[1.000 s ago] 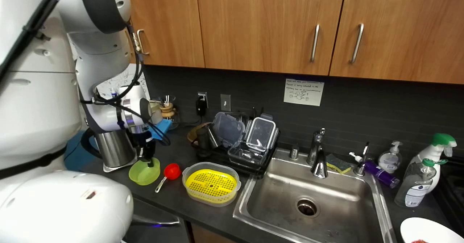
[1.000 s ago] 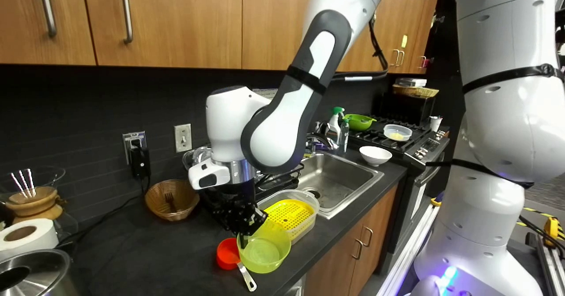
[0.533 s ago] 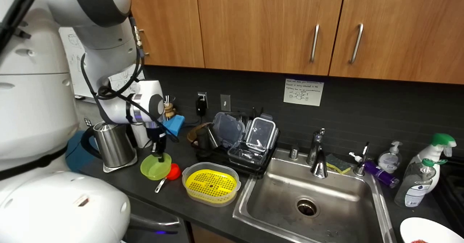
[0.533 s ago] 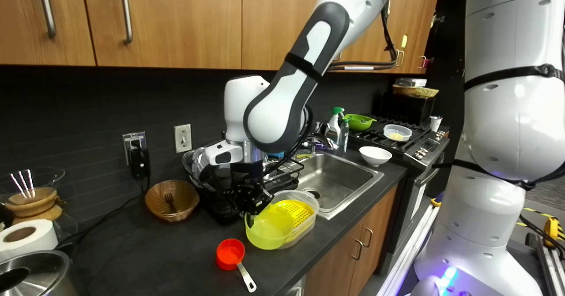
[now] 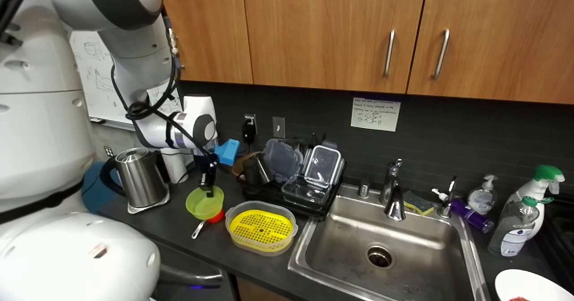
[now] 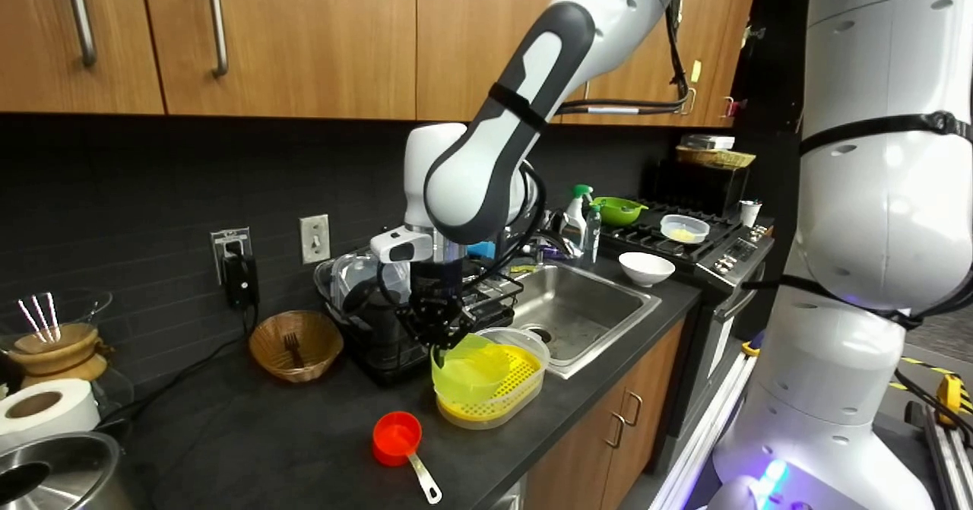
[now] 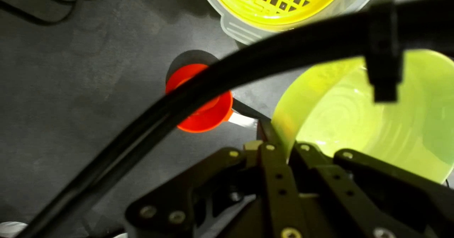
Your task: Pick up the light green bowel far left and place it in the clear bowl with yellow inside it
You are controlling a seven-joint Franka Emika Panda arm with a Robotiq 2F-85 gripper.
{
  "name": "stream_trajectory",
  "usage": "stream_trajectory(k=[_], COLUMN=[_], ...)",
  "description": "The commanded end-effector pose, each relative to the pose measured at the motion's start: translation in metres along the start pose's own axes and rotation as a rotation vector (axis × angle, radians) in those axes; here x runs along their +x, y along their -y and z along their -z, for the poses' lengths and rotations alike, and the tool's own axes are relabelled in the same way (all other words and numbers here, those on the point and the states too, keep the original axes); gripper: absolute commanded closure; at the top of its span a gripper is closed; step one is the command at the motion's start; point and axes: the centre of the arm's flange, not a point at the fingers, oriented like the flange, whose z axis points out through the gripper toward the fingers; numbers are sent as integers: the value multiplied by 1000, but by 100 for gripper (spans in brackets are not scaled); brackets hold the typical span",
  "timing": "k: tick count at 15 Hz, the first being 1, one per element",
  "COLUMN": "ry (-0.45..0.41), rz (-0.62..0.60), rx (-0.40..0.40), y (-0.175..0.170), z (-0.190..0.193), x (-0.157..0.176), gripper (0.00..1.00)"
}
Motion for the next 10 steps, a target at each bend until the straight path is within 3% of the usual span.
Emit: stream_trajectory(k=[1,10], ry=[-10,-33], rz=[10,16], rx=[-9,-21], y=[4,8], z=[13,10], x=[-20,-55], gripper=[99,99])
